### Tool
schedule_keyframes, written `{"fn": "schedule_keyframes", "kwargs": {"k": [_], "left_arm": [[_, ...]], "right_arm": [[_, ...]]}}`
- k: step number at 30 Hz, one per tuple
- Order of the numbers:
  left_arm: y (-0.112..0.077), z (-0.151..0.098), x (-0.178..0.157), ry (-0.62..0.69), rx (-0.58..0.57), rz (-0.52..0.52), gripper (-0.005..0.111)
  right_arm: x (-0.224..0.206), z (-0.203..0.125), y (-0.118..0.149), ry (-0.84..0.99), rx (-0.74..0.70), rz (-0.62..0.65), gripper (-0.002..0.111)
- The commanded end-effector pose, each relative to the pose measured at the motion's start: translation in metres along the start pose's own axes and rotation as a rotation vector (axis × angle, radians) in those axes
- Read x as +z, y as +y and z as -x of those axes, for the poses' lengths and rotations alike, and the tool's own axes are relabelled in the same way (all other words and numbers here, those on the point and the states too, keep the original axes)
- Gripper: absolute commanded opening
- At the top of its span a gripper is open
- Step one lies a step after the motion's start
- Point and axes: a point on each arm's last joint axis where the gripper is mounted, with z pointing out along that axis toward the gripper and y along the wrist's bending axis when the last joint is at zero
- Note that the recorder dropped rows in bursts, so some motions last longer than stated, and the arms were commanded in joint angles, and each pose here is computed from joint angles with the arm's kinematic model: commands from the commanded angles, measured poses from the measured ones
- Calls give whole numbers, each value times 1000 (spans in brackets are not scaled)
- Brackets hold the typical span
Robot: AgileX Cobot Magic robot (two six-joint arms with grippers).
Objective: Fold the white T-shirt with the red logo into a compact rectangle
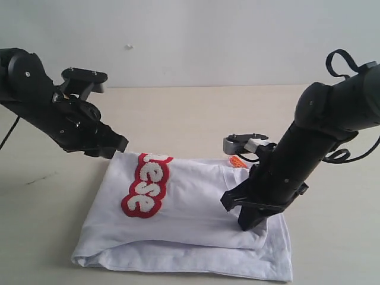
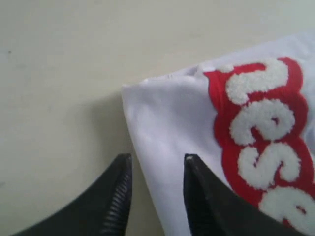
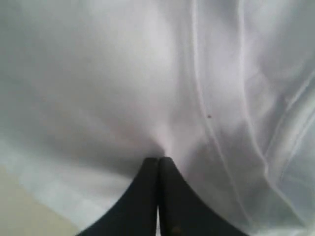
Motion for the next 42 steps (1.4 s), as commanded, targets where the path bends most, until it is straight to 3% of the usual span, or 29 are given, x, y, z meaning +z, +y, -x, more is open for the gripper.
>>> {"fn": "schedule_keyframes", "kwargs": {"k": [1,14,20,33,38,42], "left_arm": [[-2,-5,-4,56,-26,-22,36],[-7,-45,-19,-180,-158,-2,36],[-22,-70,-29,-322,-143,20,36],[-36,-114,-72,-621,-77,31,36],[-41,-146,-81,-659,-15,6,36],[-38,-167,-90,-785,-16,4,36]], "right_arm": [[-29,2,13,-94,-77,7,0],[-94,0,9,-339,-6,-327,0],[-107,-8,12,-467,7,-345,0],[-116,-58,17,-707,-28,-358,0],[-119,-80,19,-801,-44,-362,0],[-119,-96,19,-874,-62,-369,0]]}}
